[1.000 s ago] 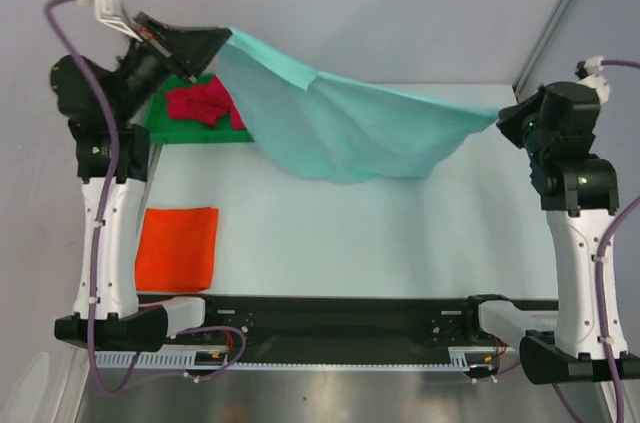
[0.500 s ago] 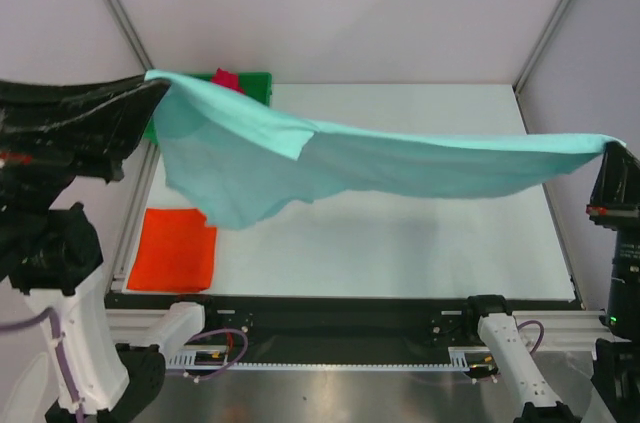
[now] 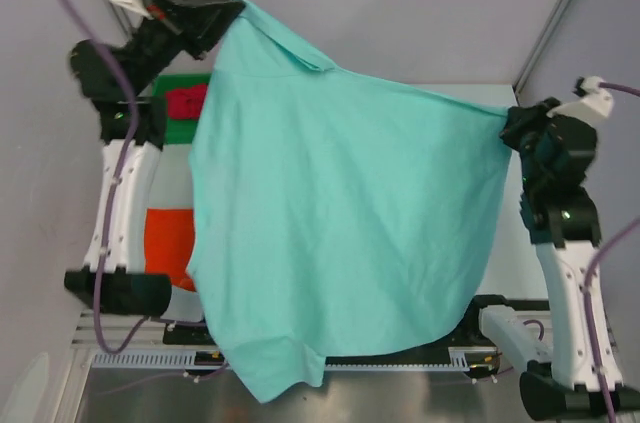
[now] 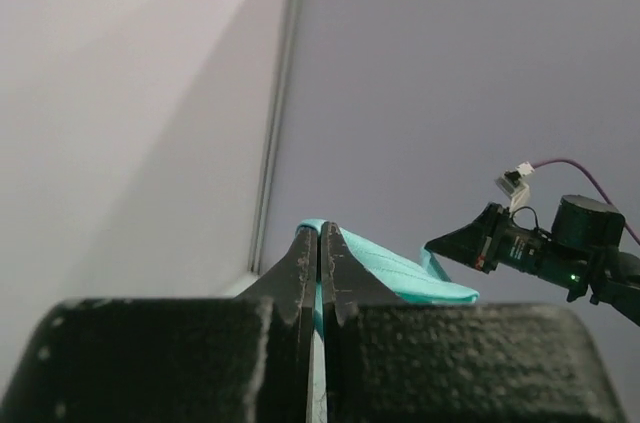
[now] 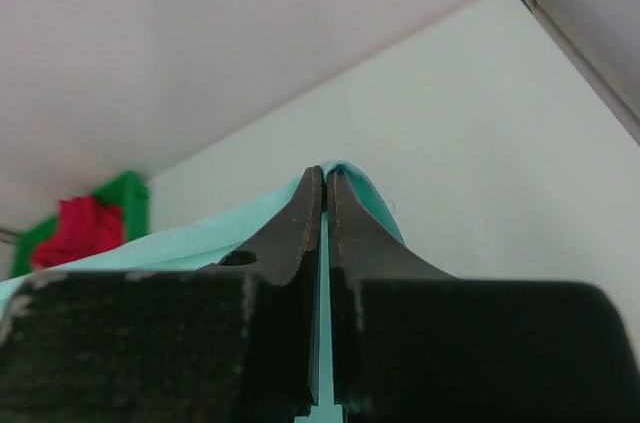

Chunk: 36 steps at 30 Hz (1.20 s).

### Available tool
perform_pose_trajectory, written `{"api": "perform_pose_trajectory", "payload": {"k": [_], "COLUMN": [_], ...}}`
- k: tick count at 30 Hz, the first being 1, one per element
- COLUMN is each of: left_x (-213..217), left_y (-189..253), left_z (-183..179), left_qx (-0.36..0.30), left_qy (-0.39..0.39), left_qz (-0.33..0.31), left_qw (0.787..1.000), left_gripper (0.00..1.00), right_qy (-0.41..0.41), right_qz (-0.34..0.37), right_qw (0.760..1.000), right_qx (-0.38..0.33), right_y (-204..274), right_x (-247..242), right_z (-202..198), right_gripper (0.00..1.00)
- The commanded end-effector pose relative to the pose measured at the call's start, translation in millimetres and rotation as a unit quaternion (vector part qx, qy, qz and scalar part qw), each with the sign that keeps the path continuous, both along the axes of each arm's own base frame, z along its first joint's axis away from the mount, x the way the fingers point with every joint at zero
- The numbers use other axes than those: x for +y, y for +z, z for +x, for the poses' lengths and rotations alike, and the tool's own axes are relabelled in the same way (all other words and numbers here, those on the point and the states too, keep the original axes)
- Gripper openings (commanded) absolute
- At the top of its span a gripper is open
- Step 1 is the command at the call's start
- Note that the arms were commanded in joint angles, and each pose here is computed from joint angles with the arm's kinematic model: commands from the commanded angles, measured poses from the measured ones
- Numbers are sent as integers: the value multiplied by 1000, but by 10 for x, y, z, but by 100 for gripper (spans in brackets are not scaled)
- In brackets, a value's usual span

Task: Fold and stack the t-shirts
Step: Flatten the tshirt out, then fold the tshirt

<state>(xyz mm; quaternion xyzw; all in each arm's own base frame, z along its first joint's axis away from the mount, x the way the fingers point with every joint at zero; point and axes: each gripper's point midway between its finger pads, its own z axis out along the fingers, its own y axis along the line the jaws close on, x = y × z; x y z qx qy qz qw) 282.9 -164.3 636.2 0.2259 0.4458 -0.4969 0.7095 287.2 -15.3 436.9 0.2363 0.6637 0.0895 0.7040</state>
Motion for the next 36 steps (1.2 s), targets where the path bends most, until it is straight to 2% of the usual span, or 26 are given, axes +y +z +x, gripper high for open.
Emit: {"api": "perform_pose_trajectory", "payload": {"k": [1,4,5,8,9,10,11,12,13,16,19,25,31,32,33,36], "left_x": [-89,-206,-287,-400,-448,-469,-510,-549,-576,-632,-628,-610,-642,-638,-630,-584], "left_y": [-743,-1290,-1721,-2105,-2687,-2602,-2722,-3347,-3197,-3688,-3965,-4357,-4471,-4326,-4467,-4480], "left_z": [873,1443,1813,2240,2621,2753,2891,3207,3314,3723,3871,3841,3758,3712,3674,3526], "left_qx": [81,103,144,161,212,198,206,254,235,264,277,312,353,348,373,412], "left_qy": [7,15,8,-20,-25,-34,-41,-43,-46,-34,-17,8,-8,-9,-5,9], "left_qz": [6,13,19,-3,-6,-18,-21,-22,-30,-37,-45,-43,-47,-48,-43,-33], "left_qw": [997,994,989,987,977,979,977,966,970,963,960,949,935,936,927,910], "left_gripper": [0,0,0,0,0,0,0,0,0,0,0,0,0,0,0,0], "right_qy": [-29,-32,-25,-50,-55,-63,-61,-63,-69,-56,-40,-27,-21,-18,-17,-4], "right_qz": [-17,-25,-23,-13,-11,-7,-1,3,7,13,17,45,90,102,110,128], "right_qw": [999,998,997,995,995,992,992,992,986,982,977,972,963,963,957,942], "right_qx": [14,52,63,87,80,111,114,112,150,181,208,228,254,251,268,309], "right_y": [-287,-789,-970,-1398,-1464,-1793,-1883,-1891,-2275,-2653,-2905,-3102,-3158,-3119,-3160,-3193], "right_x": [-116,-155,-132,-371,-425,-533,-567,-628,-737,-855,-893,-885,-834,-815,-791,-702], "right_z": [417,834,934,1339,1458,1638,1756,1875,2026,2362,2617,2747,2662,2672,2622,2519], "right_gripper": [0,0,0,0,0,0,0,0,0,0,0,0,0,0,0,0]}}
